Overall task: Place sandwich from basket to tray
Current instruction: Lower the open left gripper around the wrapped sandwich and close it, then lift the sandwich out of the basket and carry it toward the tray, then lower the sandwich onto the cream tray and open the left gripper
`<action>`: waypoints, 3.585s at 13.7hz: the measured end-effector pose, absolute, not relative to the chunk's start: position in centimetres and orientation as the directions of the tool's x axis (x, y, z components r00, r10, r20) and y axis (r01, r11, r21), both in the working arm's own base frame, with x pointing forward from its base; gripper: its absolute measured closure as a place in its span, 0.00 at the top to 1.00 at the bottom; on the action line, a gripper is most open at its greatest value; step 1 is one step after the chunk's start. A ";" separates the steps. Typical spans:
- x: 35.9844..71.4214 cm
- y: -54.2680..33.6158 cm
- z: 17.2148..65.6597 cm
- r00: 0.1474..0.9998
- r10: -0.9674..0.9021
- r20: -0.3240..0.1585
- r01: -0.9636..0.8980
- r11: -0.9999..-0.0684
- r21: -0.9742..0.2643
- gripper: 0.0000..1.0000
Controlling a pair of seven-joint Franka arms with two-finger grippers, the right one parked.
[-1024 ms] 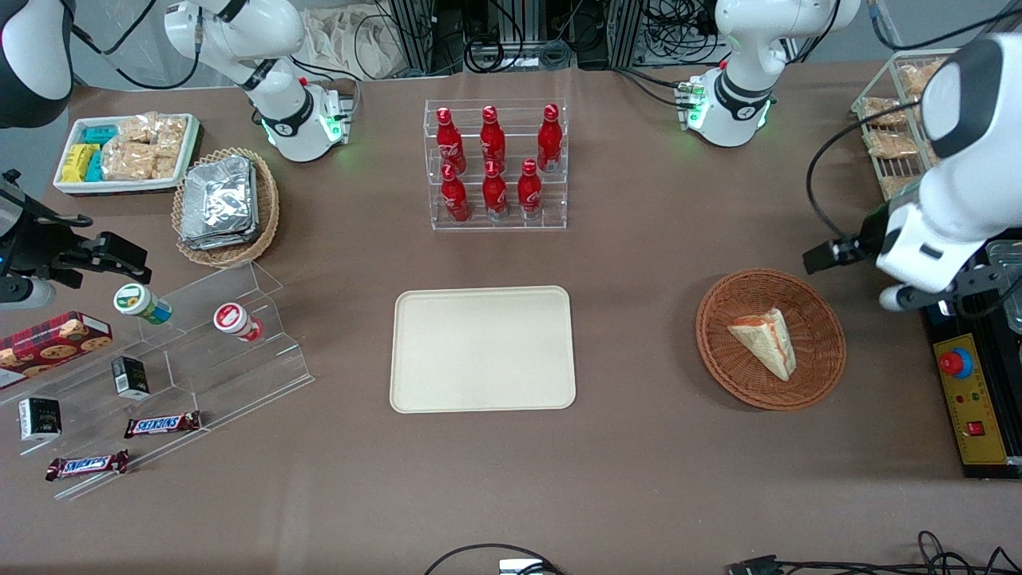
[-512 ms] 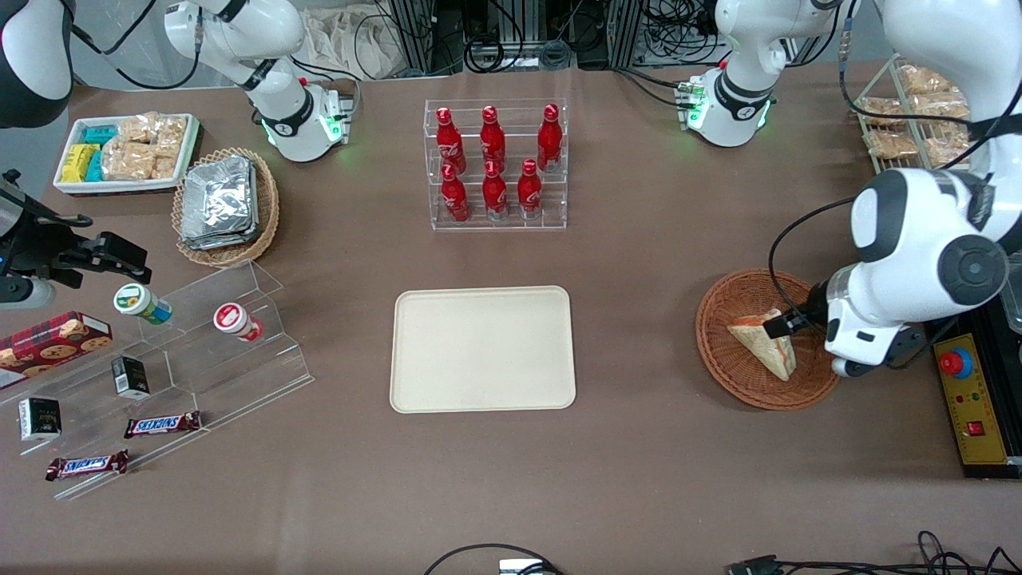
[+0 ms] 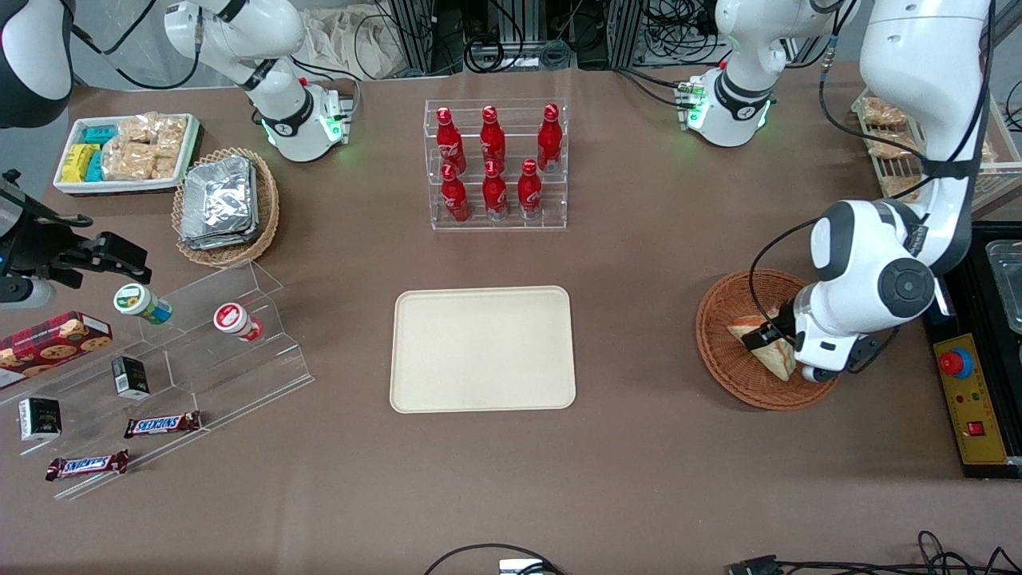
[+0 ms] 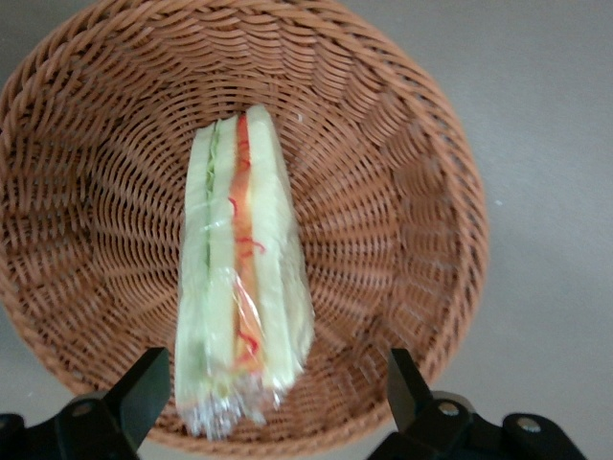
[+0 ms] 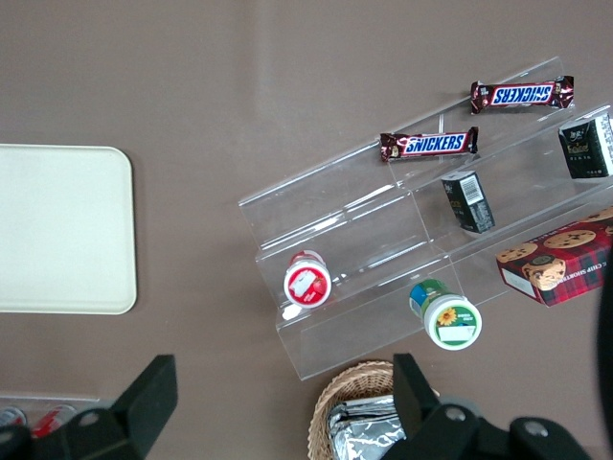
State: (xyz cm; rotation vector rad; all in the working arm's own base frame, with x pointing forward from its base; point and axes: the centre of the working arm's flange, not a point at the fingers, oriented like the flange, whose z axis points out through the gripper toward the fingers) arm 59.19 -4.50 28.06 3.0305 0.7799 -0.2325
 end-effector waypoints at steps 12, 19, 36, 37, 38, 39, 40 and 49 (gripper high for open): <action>59.1 -2.2 22.4 0.843 0.515 -0.156 0.516 -0.856 -0.032 0.89; 59.7 -5.6 28.1 0.913 0.392 -0.118 0.396 -0.918 0.012 0.34; 60.3 -38.4 33.0 0.951 -0.271 -0.146 -0.244 -0.953 0.183 0.20; 60.3 -39.1 31.5 0.953 -0.266 -0.147 -0.237 -0.953 0.190 0.20; 60.2 -39.6 29.9 0.954 -0.256 -0.154 -0.225 -0.955 0.194 0.20; 60.0 -40.0 28.4 0.956 -0.242 -0.165 -0.209 -0.958 0.196 0.20; 59.8 -40.5 27.0 0.958 -0.229 -0.173 -0.193 -0.961 0.198 0.20; 59.3 -41.9 22.3 0.966 -0.176 -0.191 -0.137 -0.970 0.199 0.24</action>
